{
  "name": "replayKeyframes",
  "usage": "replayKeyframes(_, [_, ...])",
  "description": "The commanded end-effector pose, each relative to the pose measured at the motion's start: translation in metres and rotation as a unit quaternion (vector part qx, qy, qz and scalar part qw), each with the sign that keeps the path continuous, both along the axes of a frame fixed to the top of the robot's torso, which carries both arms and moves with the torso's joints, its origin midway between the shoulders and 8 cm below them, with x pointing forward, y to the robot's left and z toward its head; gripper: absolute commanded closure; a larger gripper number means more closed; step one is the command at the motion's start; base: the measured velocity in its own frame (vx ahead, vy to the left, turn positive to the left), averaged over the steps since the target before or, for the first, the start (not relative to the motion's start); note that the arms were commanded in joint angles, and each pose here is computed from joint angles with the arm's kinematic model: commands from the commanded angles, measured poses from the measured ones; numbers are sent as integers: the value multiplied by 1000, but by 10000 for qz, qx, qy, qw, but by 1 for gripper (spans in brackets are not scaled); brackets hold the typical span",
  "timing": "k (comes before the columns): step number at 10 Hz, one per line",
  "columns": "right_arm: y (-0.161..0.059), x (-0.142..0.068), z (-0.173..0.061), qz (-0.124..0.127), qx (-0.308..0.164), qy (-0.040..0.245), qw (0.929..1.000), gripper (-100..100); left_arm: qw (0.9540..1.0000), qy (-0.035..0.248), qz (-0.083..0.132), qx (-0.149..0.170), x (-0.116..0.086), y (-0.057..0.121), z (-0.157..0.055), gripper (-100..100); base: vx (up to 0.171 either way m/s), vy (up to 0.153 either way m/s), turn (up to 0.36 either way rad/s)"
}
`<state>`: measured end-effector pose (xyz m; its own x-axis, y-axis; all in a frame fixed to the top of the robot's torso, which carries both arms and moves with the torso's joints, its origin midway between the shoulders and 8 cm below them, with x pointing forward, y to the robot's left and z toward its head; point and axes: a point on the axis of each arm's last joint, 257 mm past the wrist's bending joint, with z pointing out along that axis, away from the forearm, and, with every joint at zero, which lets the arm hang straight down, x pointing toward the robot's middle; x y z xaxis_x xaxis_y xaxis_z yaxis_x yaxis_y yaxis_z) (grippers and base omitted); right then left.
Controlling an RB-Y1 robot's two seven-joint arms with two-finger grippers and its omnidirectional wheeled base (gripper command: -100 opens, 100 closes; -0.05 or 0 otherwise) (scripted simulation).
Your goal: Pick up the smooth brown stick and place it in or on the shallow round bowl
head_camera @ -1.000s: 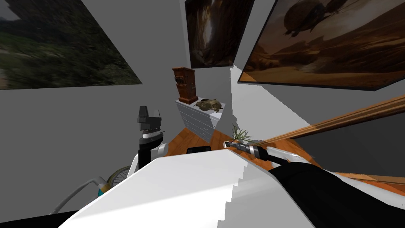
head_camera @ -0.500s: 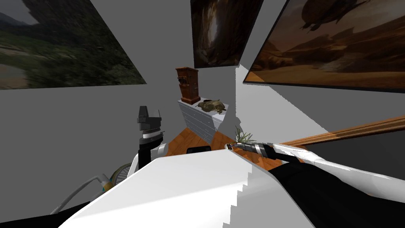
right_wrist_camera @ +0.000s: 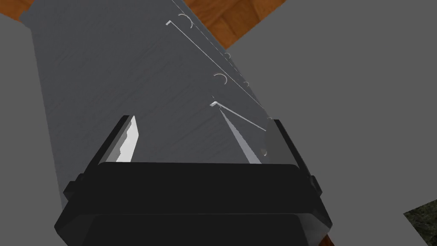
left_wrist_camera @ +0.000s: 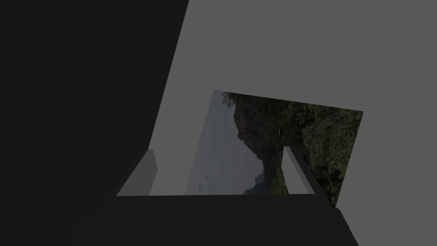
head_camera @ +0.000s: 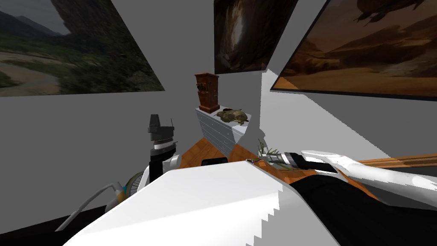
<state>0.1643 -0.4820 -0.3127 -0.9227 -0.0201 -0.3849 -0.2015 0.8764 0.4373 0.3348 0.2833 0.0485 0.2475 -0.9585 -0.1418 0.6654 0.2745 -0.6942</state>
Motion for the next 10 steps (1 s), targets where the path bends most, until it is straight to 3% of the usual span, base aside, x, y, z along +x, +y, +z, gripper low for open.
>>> replayKeyframes(1, [-24, -6, 8, 123, -263, 205, 9994, -100, 10000, 0, 0, 0, 0, 0, 0, 0, 76, -11, 269])
replayKeyframes(3, [-35, -2, 16, 232, -447, 248, 9984, -100, 10000, 0, 0, 0, 0, 0, 0, 0, 48, -9, 45])
replayKeyframes(6, [-75, -7, 38, 420, -943, 574, 9930, -100, 10000, 0, 0, 0, 0, 0, 0, 0, 47, -2, 197])
replayKeyframes(8, [-80, -3, 46, 511, -1067, 604, 9911, -100, 10000, 0, 0, 0, 0, 0, 0, 0, 40, -14, 60])
replayKeyframes(10, [-99, -2, 62, 634, -1346, 760, 9859, -100, 10000, 0, 0, 0, 0, 0, 0, 0, 33, -5, 178])
